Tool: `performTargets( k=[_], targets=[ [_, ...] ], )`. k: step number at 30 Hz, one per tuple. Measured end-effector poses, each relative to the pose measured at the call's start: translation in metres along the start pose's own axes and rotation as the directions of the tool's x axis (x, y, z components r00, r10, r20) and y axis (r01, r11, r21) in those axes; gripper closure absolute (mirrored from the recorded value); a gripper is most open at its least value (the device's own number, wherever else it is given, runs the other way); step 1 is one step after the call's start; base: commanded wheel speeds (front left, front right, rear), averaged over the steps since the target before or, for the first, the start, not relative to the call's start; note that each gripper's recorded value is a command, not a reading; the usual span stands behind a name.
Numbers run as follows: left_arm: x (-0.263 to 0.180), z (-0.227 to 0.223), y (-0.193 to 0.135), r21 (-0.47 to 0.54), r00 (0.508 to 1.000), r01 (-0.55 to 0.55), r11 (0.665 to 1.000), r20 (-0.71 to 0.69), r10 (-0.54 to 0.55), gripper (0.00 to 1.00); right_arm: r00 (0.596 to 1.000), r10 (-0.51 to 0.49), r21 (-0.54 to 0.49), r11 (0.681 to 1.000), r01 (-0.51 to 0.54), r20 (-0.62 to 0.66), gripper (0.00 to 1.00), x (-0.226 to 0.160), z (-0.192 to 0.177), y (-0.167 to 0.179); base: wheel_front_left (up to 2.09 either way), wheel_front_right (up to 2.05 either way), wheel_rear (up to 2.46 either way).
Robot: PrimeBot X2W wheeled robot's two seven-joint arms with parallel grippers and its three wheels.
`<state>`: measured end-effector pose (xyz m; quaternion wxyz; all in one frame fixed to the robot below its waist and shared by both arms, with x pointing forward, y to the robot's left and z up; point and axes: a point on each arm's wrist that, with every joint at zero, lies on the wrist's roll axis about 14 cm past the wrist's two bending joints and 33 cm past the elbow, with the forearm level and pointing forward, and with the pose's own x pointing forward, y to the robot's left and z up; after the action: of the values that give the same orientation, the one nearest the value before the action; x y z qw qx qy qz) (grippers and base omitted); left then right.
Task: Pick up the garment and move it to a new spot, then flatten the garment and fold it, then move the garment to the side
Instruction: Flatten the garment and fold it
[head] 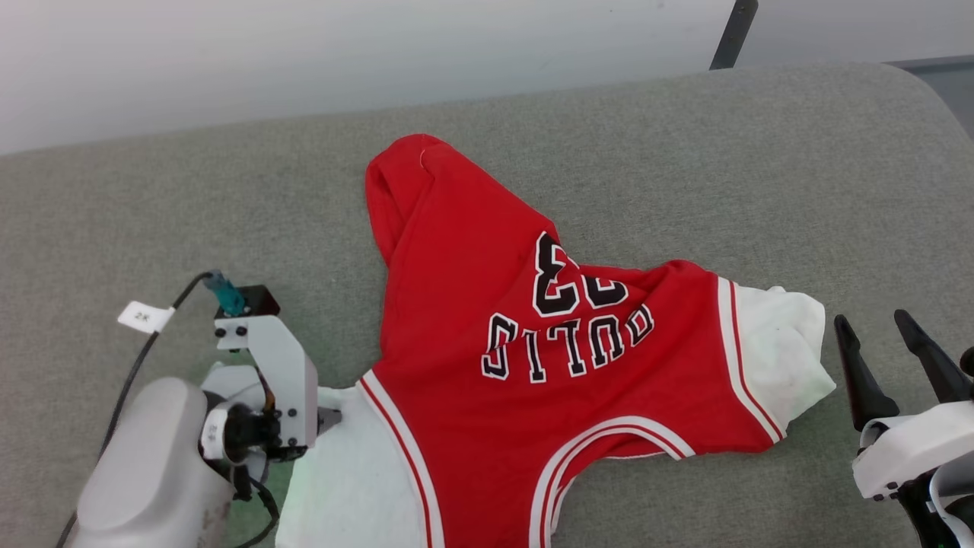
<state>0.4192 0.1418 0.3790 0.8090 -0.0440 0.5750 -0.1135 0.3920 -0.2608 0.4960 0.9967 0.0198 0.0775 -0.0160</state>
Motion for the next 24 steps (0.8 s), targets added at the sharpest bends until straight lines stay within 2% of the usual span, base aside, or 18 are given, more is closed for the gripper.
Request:
performTargets(
  k=[1,2,3,8,16,24],
  targets=[
    [0.002,0.000,0.000,-0.007,1.000,0.003,1.000,-0.006,-0.003,0.09,1.000,0.001,0.002,1.000,0.000,-0.012,0.00,0.001,-0.002,0.000,0.00,0.00,0.00],
    [0.003,0.000,0.000,-0.005,1.000,0.008,1.000,-0.011,-0.008,0.67,1.000,0.002,0.002,1.000,-0.002,-0.025,0.00,0.001,-0.005,0.000,0.00,0.00,0.00],
    [0.004,0.000,-0.001,-0.010,1.000,0.017,1.000,-0.013,-0.017,1.00,0.999,0.004,0.006,1.000,-0.004,-0.037,0.00,0.002,-0.007,0.000,0.00,0.00,0.00],
    [0.009,0.002,0.002,-0.037,0.999,0.031,0.999,-0.013,-0.031,1.00,0.991,0.023,0.034,0.999,-0.019,-0.134,0.00,0.006,-0.021,0.002,0.00,0.00,0.00],
    [0.014,0.008,0.002,-0.042,0.999,0.048,0.998,0.002,-0.048,1.00,0.951,0.064,0.036,0.998,-0.056,-0.304,0.00,0.020,-0.038,0.004,0.00,0.00,0.00],
    [0.019,0.014,0.002,-0.041,0.998,0.067,0.997,0.017,-0.066,1.00,0.883,0.090,0.048,0.996,-0.076,-0.461,0.00,0.044,-0.060,0.008,0.00,0.00,0.00]
  ],
)
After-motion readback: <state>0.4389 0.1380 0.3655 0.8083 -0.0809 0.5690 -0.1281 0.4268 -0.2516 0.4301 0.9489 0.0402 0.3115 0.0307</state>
